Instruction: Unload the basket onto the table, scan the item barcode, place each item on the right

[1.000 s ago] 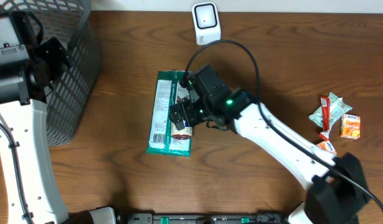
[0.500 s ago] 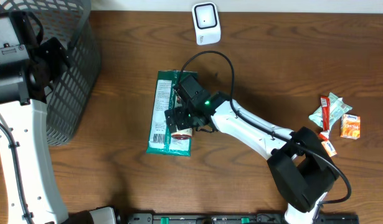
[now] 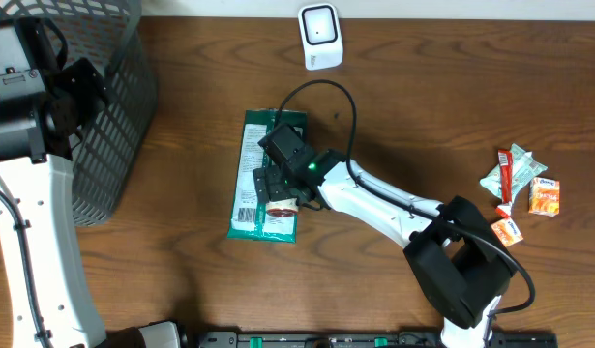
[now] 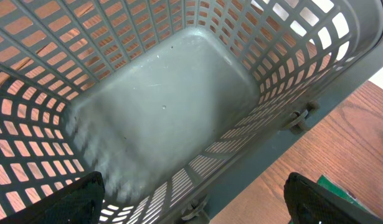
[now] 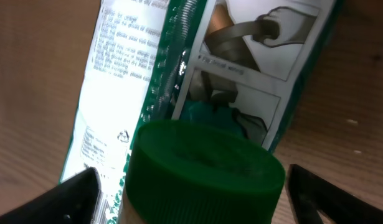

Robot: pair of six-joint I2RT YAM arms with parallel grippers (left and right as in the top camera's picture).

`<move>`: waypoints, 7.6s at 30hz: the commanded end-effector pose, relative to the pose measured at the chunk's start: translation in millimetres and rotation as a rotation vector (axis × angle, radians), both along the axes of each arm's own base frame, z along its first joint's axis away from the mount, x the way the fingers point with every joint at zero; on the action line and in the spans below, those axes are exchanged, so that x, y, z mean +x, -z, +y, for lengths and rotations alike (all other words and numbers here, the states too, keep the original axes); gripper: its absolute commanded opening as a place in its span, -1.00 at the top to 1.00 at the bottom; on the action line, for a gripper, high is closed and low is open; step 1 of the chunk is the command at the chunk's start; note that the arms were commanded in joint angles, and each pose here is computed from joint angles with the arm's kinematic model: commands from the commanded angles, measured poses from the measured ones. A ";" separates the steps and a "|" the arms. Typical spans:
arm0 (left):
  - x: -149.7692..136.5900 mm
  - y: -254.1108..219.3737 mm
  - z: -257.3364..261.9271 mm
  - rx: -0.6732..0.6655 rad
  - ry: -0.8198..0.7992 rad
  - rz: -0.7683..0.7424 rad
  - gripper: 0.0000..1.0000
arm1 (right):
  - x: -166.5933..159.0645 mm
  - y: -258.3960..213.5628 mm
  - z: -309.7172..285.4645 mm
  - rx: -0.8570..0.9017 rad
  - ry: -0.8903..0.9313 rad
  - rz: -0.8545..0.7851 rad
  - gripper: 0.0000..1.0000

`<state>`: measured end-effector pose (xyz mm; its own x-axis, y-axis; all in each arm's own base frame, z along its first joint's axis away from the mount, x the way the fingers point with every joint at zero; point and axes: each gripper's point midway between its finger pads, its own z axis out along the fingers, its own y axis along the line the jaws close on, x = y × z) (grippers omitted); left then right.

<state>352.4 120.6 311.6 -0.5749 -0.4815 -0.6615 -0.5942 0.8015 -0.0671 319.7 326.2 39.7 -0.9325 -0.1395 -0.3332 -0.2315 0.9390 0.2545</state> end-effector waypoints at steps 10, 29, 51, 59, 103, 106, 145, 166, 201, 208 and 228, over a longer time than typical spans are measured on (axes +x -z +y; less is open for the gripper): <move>-1.4 -2.2 3.9 0.015 -0.006 0.002 -0.85 | 11.3 -21.1 -16.7 -0.023 0.059 -0.049 -0.24; -1.4 -2.2 3.9 0.015 -0.006 0.002 -0.85 | 27.0 -54.8 -95.2 -0.205 0.063 -0.109 0.00; -1.4 -2.2 3.9 0.015 -0.006 0.002 -0.85 | 37.9 -35.7 -115.7 -0.006 0.505 0.084 -0.99; -1.4 -2.2 3.9 0.015 -0.006 0.002 -0.85 | 37.7 -3.9 -99.9 -0.012 0.497 0.128 -0.99; -1.4 -2.2 3.9 0.015 -0.006 0.002 -0.85 | 67.5 -57.0 -144.2 -0.265 0.317 -0.210 -0.11; -1.4 -2.2 3.9 0.015 -0.006 0.002 -0.85 | 71.4 -61.1 -154.1 -0.325 0.343 -0.255 -0.01; -1.4 -2.2 3.9 0.015 -0.006 0.002 -0.85 | 111.0 -74.5 -262.4 -0.591 0.885 -0.802 0.21; -1.4 -2.2 3.9 0.015 -0.006 0.002 -0.85 | 107.5 -29.1 -282.8 -0.676 0.833 -0.667 0.16; -1.4 -2.2 3.9 0.015 -0.006 0.002 -0.85 | 96.2 -40.4 -247.6 -0.622 0.763 -0.676 -0.47; -1.4 -2.2 3.9 0.015 -0.006 0.002 -0.85 | 87.1 -57.3 -239.7 -0.542 0.777 -0.659 -0.84; -1.4 -2.2 3.9 0.015 -0.006 0.002 -0.85 | 103.3 -160.9 -308.2 0.244 0.494 0.067 -0.94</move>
<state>352.4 120.6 311.6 -0.5749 -0.4815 -0.6615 -0.5942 0.8015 -0.0671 412.6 -14.0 224.1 -0.8006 0.4236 -0.4239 0.3353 0.9029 0.2690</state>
